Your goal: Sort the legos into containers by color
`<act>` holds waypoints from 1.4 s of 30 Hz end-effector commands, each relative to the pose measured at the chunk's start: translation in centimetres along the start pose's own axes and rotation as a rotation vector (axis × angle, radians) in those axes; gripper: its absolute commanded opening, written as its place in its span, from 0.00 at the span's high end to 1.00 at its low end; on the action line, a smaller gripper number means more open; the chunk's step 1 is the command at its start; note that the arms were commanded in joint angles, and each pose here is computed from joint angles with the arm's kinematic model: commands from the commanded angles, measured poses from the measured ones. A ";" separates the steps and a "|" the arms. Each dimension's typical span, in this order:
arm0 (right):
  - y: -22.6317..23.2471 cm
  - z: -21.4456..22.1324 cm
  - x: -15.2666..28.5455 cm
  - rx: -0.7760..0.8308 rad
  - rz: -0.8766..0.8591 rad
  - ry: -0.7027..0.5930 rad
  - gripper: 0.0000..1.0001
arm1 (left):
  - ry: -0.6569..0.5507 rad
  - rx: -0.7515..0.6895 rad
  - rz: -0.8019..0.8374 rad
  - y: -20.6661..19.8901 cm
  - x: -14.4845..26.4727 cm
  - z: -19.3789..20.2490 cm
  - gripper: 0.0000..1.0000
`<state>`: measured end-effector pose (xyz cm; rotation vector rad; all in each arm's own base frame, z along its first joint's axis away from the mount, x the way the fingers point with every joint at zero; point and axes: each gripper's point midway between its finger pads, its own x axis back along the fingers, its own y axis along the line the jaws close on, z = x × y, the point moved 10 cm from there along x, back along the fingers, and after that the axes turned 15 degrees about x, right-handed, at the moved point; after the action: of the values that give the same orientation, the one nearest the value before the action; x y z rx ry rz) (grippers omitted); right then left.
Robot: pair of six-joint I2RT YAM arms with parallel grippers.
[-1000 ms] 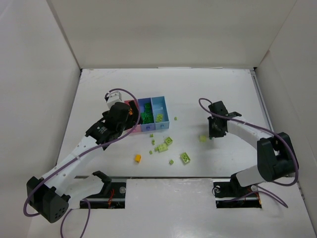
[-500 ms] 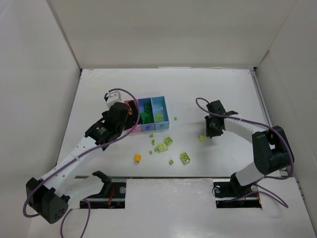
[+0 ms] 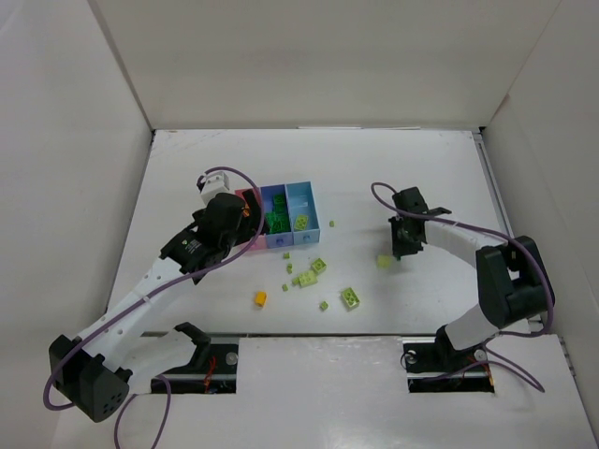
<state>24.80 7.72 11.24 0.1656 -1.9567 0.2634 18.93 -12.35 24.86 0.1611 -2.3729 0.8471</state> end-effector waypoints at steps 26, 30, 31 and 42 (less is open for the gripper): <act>1.4 -4.9 3.3 0.116 -0.035 -0.188 0.91 | -0.052 0.023 0.053 -0.7 0.9 -1.2 0.00; 2.6 -8.5 6.3 0.162 -0.056 -0.308 0.91 | -0.056 0.029 0.041 -0.5 0.9 -1.2 0.00; 3.3 -9.8 7.6 0.173 -0.068 -0.364 0.91 | -0.056 0.029 0.041 -0.5 0.9 -1.2 0.00; 17.1 -17.8 11.9 0.472 -0.342 -0.608 0.91 | -0.078 0.081 0.000 0.0 1.7 -1.4 0.00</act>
<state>32.31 25.18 25.17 0.7921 -2.3496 0.4692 18.48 -11.87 25.45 0.1942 -2.3885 0.8956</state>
